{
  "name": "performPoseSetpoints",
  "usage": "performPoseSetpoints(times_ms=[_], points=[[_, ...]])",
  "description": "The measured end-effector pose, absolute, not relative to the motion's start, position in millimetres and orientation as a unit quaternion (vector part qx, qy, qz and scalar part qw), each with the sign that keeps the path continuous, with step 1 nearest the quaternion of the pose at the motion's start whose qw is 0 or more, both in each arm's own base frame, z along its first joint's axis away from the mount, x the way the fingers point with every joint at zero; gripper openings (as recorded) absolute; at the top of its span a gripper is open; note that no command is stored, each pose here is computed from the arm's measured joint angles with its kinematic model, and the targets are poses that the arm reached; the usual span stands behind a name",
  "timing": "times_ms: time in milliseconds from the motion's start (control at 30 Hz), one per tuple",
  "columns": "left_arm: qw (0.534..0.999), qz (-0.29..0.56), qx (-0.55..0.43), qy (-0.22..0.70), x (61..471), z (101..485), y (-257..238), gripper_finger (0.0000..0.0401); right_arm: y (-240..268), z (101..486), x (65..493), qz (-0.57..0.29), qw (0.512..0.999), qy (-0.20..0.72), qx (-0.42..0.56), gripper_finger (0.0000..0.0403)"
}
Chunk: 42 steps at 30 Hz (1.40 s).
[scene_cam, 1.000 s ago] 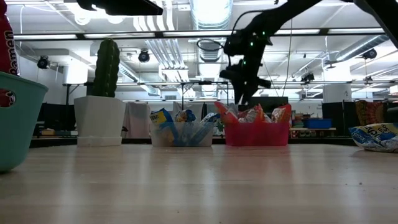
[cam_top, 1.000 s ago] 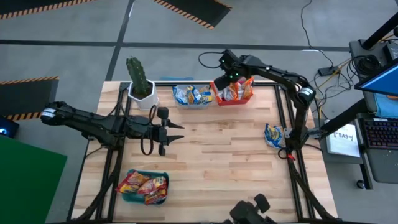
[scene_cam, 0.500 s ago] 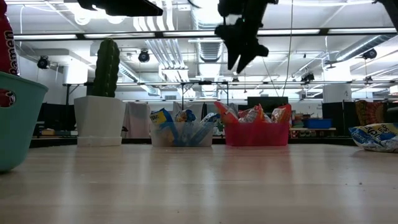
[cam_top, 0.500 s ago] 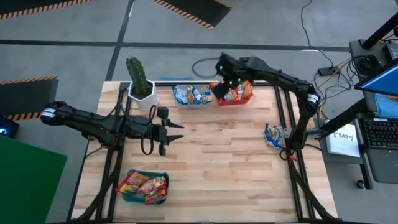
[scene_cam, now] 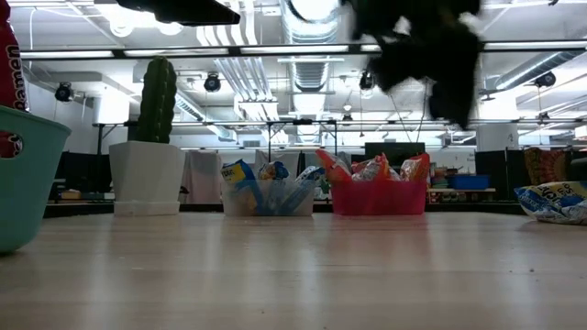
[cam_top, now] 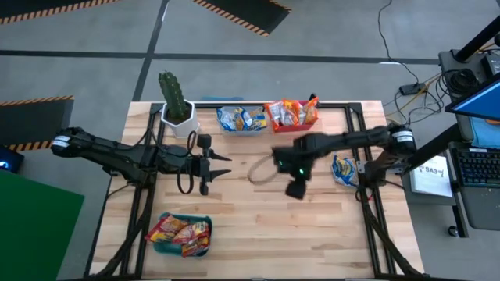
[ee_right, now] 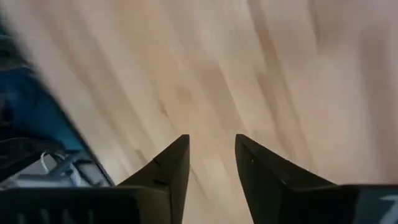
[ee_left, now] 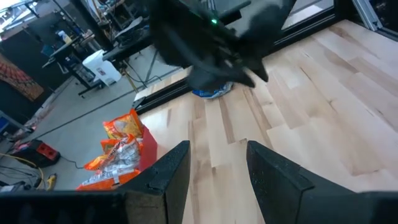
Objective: Sort Maruchan noodles
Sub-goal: Put the blue noodle pack into the white bin
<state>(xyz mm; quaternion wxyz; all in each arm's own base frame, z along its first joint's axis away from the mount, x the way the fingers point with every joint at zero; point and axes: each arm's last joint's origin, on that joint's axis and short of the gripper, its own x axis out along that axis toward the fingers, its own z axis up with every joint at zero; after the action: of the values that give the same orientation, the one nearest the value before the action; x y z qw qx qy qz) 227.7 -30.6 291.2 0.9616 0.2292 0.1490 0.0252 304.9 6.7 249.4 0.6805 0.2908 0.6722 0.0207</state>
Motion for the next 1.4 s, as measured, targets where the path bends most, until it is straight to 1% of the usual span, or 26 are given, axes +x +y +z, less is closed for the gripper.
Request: performPoseSetpoints(times_ms=[67,100,167,200,267,300,367,500,600,733,800,900,967,1000,1100,1167,1333,1400], points=[[0.962,0.026,0.227,0.149,227.7,291.2,-30.6,0.0141,13.2,229.1,285.5,-0.045,0.617,0.722,0.310,0.0110],[0.962,0.026,0.227,0.149,227.7,291.2,-30.6,0.0141,13.2,221.5,273.9,-0.095,0.577,0.749,0.313,0.0106],[0.962,0.026,0.226,0.149,227.7,291.2,-30.6,0.0141,8.0,211.1,249.5,-0.214,0.500,0.790,0.281,0.0099],[0.962,0.026,0.225,0.149,227.7,291.3,-30.6,0.0141,4.3,207.6,239.8,-0.275,0.472,0.797,0.257,0.0095],[0.963,0.026,0.225,0.149,227.8,291.3,-30.6,0.0141,-2.7,200.6,225.5,-0.378,0.438,0.786,0.219,0.0089],[0.963,0.026,0.225,0.148,227.8,291.4,-30.6,0.0141,-5.9,196.6,220.7,-0.408,0.425,0.779,0.215,0.0087],[0.963,0.027,0.224,0.145,228.0,292.1,-30.7,0.0141,-10.1,187.4,215.9,-0.426,0.419,0.771,0.222,0.0082],[0.964,0.027,0.224,0.142,228.1,292.5,-30.7,0.0141,-17.0,167.5,210.3,-0.443,0.432,0.756,0.213,0.0076],[0.964,0.027,0.224,0.142,228.2,292.6,-30.7,0.0141,-24.2,154.8,202.6,-0.476,0.435,0.736,0.204,0.0071],[0.964,0.027,0.224,0.142,228.2,292.6,-30.7,0.0141,-31.8,138.3,195.2,-0.502,0.445,0.709,0.214,0.0063],[0.964,0.027,0.224,0.142,228.2,292.6,-30.7,0.0141,-33.9,130.3,199.6,-0.494,0.477,0.688,0.234,0.0059],[0.964,0.027,0.224,0.142,228.2,292.6,-30.7,0.0141,-33.1,129.4,220.0,-0.452,0.561,0.646,0.253,0.0054],[0.964,0.027,0.224,0.141,228.2,292.7,-30.7,0.0141,-31.5,139.2,242.9,-0.419,0.622,0.605,0.266,0.0054],[0.964,0.028,0.223,0.141,228.2,292.7,-30.6,0.0141,-30.9,145.2,252.5,-0.415,0.645,0.587,0.258,0.0054],[0.965,0.029,0.218,0.140,228.3,292.8,-30.6,0.0141,-27.7,166.7,264.7,-0.407,0.683,0.568,0.210,0.0054],[0.966,0.029,0.217,0.140,228.3,293.0,-30.7,0.0141,-26.4,181.7,275.8,-0.398,0.715,0.539,0.201,0.0054],[0.969,0.031,0.203,0.140,228.8,292.5,-30.8,0.0141,-18.0,200.1,282.2,-0.368,0.743,0.532,0.173,0.0053],[0.971,0.032,0.192,0.141,229.2,292.1,-30.8,0.0141,-15.7,201.3,278.2,-0.363,0.739,0.544,0.161,0.0052]])
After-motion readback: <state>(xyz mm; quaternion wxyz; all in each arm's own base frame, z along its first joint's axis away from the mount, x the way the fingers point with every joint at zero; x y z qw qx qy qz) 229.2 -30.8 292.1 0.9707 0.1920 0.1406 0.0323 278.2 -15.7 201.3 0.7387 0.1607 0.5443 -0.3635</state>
